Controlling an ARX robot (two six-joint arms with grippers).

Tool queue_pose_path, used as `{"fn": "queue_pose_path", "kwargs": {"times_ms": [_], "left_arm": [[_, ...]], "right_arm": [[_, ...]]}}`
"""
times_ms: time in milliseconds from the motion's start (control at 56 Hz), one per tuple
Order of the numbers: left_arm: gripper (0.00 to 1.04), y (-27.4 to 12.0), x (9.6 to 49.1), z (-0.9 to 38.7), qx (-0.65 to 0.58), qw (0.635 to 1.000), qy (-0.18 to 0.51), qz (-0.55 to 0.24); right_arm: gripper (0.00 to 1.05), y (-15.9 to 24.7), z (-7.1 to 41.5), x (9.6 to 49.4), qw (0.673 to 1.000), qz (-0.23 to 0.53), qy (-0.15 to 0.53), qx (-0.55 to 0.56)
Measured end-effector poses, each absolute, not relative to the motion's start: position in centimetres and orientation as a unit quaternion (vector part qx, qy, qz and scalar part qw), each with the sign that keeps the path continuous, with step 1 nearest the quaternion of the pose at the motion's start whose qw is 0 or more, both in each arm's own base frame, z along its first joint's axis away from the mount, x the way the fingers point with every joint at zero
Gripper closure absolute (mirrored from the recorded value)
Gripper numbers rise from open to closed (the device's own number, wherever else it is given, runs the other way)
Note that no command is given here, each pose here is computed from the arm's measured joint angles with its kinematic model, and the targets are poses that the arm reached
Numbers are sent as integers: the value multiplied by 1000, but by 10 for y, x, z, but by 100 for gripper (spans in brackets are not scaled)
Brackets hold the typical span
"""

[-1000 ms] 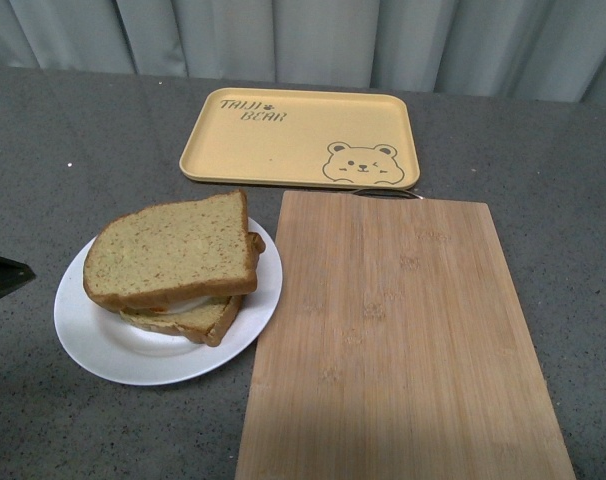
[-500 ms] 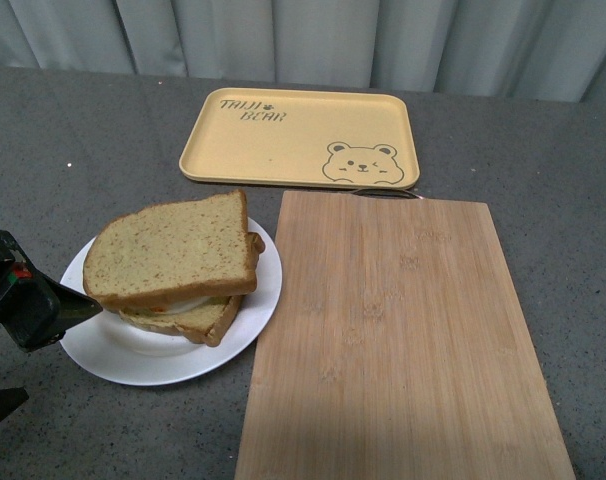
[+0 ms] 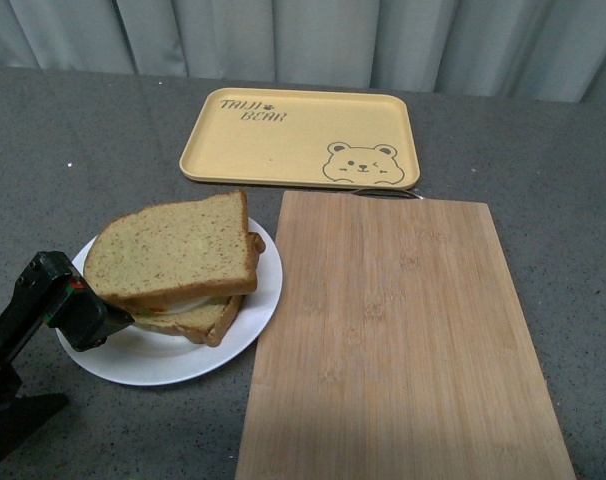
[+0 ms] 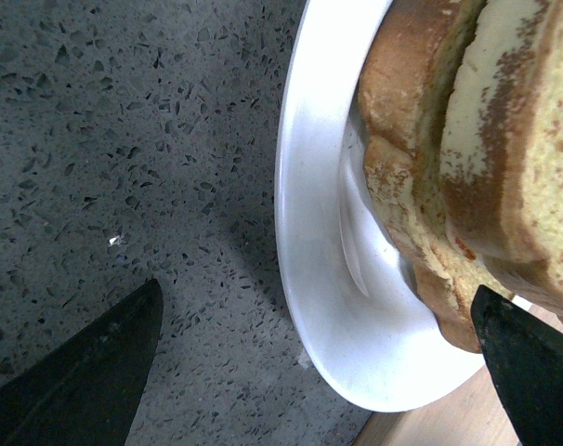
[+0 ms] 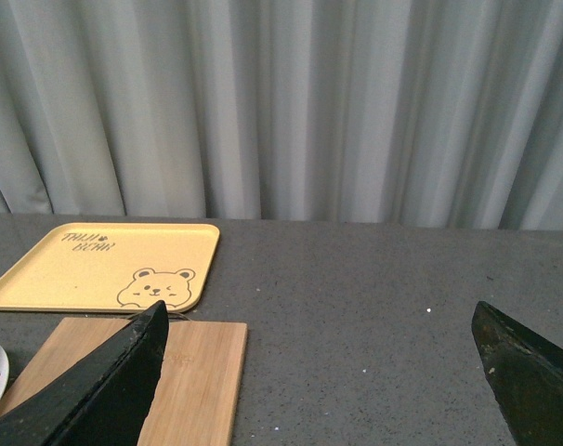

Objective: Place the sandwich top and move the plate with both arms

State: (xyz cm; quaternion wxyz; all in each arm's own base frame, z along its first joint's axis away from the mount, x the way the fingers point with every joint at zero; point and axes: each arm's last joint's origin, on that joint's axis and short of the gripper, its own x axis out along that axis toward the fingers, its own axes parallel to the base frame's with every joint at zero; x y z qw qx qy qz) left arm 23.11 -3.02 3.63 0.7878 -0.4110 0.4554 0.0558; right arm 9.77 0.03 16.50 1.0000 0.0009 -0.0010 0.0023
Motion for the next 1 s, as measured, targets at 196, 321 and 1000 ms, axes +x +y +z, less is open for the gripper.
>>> {"fn": "queue_pose_path", "kwargs": {"times_ms": [196,321,1000], "left_arm": [[36,-27,240,29,-430,774,459,74],[53,-25,243,26,-440,766,462,76],[101,-21,244,54,-557,720,414,-18]], "right_arm": [[9,0,165,98,1000,2,-1,1],[9,0,165,98,1000,2,-1,1],[9,0,165,98,1000,2,-1,1]]}}
